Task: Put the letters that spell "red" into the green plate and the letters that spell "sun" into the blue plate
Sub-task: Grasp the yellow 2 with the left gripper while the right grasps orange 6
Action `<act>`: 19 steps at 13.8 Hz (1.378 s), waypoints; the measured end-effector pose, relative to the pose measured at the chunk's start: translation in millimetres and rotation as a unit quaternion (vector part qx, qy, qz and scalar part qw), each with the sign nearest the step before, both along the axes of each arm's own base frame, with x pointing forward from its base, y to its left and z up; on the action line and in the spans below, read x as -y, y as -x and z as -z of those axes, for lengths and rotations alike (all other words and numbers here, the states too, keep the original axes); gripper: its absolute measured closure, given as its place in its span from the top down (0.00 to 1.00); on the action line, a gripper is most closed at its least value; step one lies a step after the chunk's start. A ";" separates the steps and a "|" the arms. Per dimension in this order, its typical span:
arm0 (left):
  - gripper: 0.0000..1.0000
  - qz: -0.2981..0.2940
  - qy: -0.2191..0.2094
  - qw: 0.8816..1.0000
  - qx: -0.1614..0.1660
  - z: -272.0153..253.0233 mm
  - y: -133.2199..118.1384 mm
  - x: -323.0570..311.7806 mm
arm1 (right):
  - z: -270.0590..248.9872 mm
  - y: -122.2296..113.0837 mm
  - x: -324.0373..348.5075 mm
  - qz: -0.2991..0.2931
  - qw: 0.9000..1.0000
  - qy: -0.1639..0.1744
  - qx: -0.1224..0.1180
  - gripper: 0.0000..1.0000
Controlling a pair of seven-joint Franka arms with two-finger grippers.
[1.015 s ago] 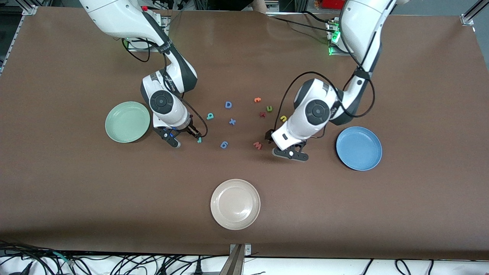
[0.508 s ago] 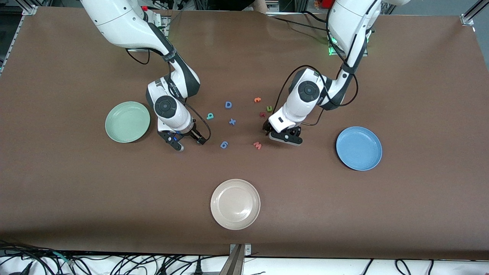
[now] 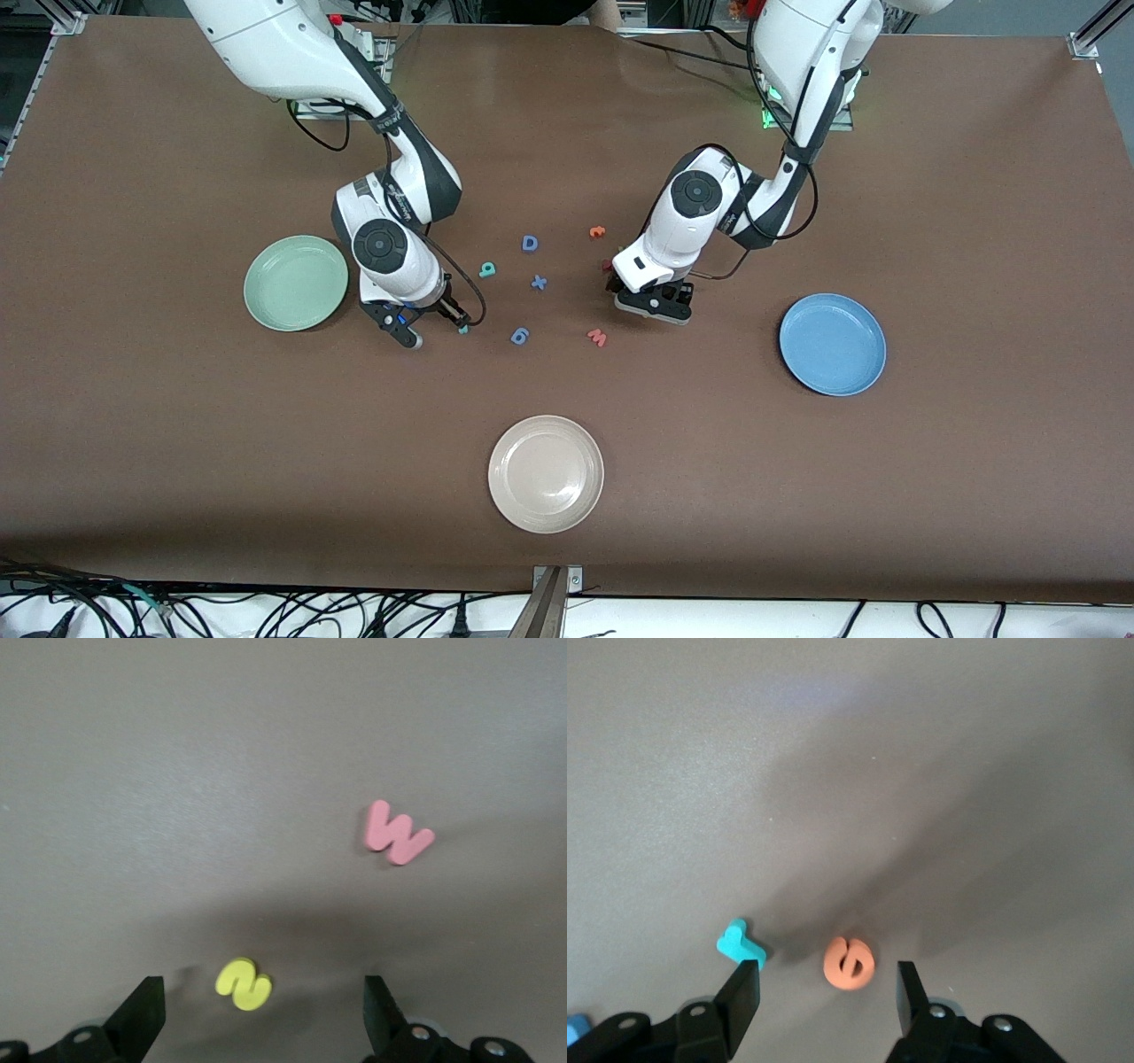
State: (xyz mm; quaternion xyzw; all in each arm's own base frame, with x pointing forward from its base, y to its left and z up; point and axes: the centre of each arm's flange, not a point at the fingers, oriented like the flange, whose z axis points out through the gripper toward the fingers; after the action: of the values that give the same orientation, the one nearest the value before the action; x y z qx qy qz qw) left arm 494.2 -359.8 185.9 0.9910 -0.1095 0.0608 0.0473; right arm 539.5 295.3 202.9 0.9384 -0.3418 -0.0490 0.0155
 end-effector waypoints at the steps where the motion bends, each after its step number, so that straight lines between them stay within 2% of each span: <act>1: 0.99 -0.001 -0.002 1.000 0.000 0.3 -1.4 -2.2 | -2.6 0.3 0.2 0.000 1.000 0.001 -0.002 0.71; 6: 0.98 -0.002 -0.007 1.000 -0.006 11.0 -0.5 -4.7 | 12.2 6.7 3.0 0.000 1.000 0.007 -0.014 0.70; 7: 0.98 -0.002 -0.009 1.000 -0.008 14.3 -0.2 -4.9 | 15.4 7.4 3.3 0.000 1.000 0.008 -0.016 0.65; 10: 0.94 -0.002 -0.010 1.000 -0.011 19.0 0.6 -4.7 | 20.4 7.6 3.3 0.000 1.000 0.007 -0.016 0.62; 12: 0.80 -0.001 -0.010 1.000 -0.010 18.6 0.7 -3.6 | 20.4 6.6 2.7 0.001 1.000 0.004 -0.011 0.60; 13: 0.80 -0.001 -0.010 1.000 -0.010 18.6 1.0 -3.2 | 20.4 6.3 2.6 0.001 1.000 0.004 -0.010 0.59; 14: 0.73 -0.003 -0.010 1.000 -0.010 18.4 0.8 -3.1 | 20.9 6.3 2.6 0.001 1.000 0.004 -0.010 0.55; 15: 0.61 -0.007 -0.009 1.000 -0.009 17.3 -0.4 -3.5 | 21.7 6.5 2.6 0.001 1.000 0.004 -0.010 0.54; 17: 0.58 -0.012 -0.008 1.000 -0.009 16.7 -1.1 -3.1 | 23.1 6.6 2.7 0.001 1.000 0.004 -0.011 0.53; 19: 0.41 -0.016 -0.007 1.000 -0.008 15.8 -2.2 -3.3 | 24.4 7.0 2.8 0.001 1.000 0.004 -0.011 0.53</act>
State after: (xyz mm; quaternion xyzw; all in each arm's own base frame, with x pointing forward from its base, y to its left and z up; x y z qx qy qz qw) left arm 496.4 -356.5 170.1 0.9934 -0.0941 0.0527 0.0399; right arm 532.6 292.5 178.4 0.9373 -0.3427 -0.0584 0.0232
